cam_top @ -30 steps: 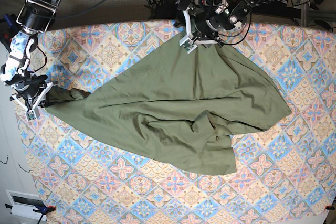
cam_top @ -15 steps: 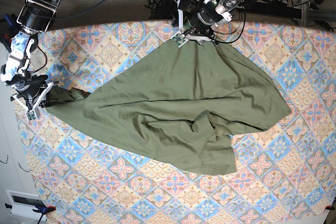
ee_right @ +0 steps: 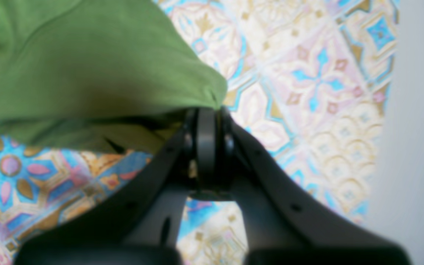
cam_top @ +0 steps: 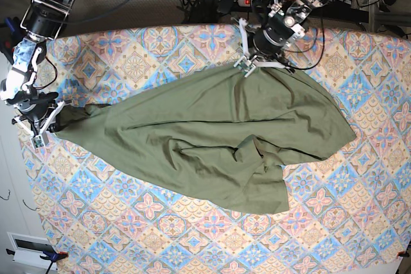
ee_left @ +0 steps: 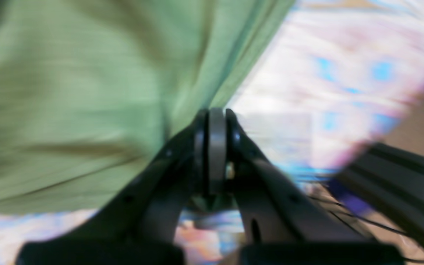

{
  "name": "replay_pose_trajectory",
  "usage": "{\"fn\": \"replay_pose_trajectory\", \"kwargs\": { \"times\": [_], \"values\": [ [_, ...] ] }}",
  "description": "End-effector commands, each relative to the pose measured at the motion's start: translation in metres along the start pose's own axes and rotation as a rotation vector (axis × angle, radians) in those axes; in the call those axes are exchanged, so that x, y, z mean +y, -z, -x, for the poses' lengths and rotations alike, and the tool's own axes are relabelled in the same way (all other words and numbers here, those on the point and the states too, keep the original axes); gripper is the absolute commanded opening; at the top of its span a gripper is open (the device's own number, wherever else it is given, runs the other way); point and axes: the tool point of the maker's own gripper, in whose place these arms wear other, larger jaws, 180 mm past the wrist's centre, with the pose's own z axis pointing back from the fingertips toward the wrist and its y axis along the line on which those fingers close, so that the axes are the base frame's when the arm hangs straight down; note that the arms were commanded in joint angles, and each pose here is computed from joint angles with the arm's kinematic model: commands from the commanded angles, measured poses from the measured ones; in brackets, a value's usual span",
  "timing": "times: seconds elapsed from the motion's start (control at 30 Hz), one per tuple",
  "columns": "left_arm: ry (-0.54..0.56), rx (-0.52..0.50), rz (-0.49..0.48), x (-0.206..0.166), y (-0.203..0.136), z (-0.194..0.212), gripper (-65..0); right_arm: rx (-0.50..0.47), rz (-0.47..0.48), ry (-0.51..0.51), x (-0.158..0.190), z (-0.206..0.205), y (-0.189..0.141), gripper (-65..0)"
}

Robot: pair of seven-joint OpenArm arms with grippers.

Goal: Layout the t-shirt on the table in an organized manner, then fold the t-shirt properly
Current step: 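Swing the left gripper with the fabric away from the right gripper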

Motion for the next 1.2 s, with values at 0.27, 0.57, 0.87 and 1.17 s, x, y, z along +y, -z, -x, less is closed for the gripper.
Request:
{"fn": "replay_pose_trajectory", "kwargs": {
  "times": [0.27,0.57,0.87,1.17],
  "values": [
    [-0.010,-0.189,-0.200,0.078,-0.032,-0.041,-65.0,-0.252,0.108,-0.172,-0.009,-0.095,-0.052,-64.5],
    [-0.230,-0.391,-0.332,0.185,-0.084,-0.077,-65.0,-0.352,0.101,-0.243,0.030,-0.115,-0.078,-64.5],
    [-0.451,-0.642,-0.337,0.259,-0.164,-0.104,-65.0,-0.471,0.036,-0.215,0.050,-0.138,-0.097,-64.5],
    [-0.524,-0.695,-0.285,0.273,-0.207,-0.095,-65.0,-0.537,-0.064,0.007,0.032,-0.135,-0.128,-64.4]
  ]
}}
